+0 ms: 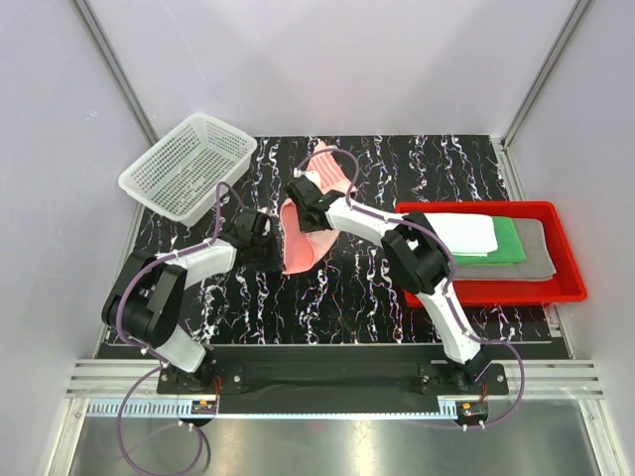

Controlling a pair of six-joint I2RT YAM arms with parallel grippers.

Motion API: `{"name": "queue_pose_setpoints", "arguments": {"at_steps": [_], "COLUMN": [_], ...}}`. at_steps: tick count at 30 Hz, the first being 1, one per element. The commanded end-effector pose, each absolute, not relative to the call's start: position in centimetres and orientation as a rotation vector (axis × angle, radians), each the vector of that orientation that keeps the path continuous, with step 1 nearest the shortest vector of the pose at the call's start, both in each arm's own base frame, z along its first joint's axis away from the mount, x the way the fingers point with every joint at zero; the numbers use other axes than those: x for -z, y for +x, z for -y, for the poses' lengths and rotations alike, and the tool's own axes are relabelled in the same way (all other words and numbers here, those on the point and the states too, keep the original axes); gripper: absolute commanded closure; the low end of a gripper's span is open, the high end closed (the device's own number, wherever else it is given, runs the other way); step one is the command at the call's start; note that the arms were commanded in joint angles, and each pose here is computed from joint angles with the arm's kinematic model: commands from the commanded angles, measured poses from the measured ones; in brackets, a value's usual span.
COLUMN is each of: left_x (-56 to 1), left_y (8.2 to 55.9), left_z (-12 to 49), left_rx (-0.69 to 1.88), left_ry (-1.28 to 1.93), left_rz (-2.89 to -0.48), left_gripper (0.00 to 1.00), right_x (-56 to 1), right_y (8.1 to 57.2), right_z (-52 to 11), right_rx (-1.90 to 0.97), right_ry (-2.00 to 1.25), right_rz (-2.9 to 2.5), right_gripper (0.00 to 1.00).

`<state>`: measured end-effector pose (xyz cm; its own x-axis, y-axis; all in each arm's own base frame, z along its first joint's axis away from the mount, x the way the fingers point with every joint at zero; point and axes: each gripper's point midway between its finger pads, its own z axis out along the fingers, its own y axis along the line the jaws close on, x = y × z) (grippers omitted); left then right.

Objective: Fold and stack the towels
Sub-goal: Flatten out the crumpled towel

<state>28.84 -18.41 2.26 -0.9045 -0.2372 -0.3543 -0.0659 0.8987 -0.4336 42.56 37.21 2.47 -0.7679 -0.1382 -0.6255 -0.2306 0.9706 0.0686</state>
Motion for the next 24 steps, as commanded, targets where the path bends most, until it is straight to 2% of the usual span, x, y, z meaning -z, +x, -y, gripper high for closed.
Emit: {"name": "queue_pose_setpoints", "arguments": {"at_steps": [1, 5, 9, 12, 15, 16, 20, 23, 24], "left_x": [-4.6, -6.4, -9.7, -10.7, -11.2, -11.3, -12.5, -16.9, -19.8], "left_y": [30.1, 30.9, 32.3, 32.1, 32.0, 31.9, 31.7, 32.3, 33.3], "left_z": [18.9, 18.4, 18.5, 19.0, 19.3, 19.3, 18.9, 18.3, 18.1], "left_rx": [0.645, 0.630, 0.636, 0.685, 0.712, 0.718, 0.702, 0.690, 0.673], "left_ry": [-0.217, -0.222, -0.202, -0.194, -0.194, -0.193, -0.172, -0.154, -0.143], "left_rz": [-2.573, -2.547, -2.477, -2.470, -2.456, -2.453, -2.445, -2.379, -2.314], "left_gripper": [1.00, 1.00, 1.00, 1.00, 1.00, 1.00, 1.00, 1.00, 1.00], "right_x": [-7.9, -10.9, -15.1, -15.2, -14.4, -14.3, -15.6, -20.2, -23.6], "right_y": [43.2, 42.8, 42.5, 42.1, 41.6, 41.6, 41.4, 41.1, 40.8], "right_z": [-36.2, -35.0, -33.8, -33.1, -32.9, -32.9, -32.1, -30.6, -29.9], "right_rx": [-0.166, -0.172, -0.189, -0.169, -0.187, -0.197, -0.201, -0.194, -0.213], "right_ry": [-0.181, -0.128, -0.087, -0.086, -0.091, -0.085, -0.058, -0.033, -0.011], "right_rz": [-2.347, -2.308, -2.230, -2.233, -2.245, -2.246, -2.239, -2.170, -2.109], "right_gripper": [0.95, 0.97, 0.92, 0.90, 0.94, 1.00, 1.00, 1.00, 1.00]}}
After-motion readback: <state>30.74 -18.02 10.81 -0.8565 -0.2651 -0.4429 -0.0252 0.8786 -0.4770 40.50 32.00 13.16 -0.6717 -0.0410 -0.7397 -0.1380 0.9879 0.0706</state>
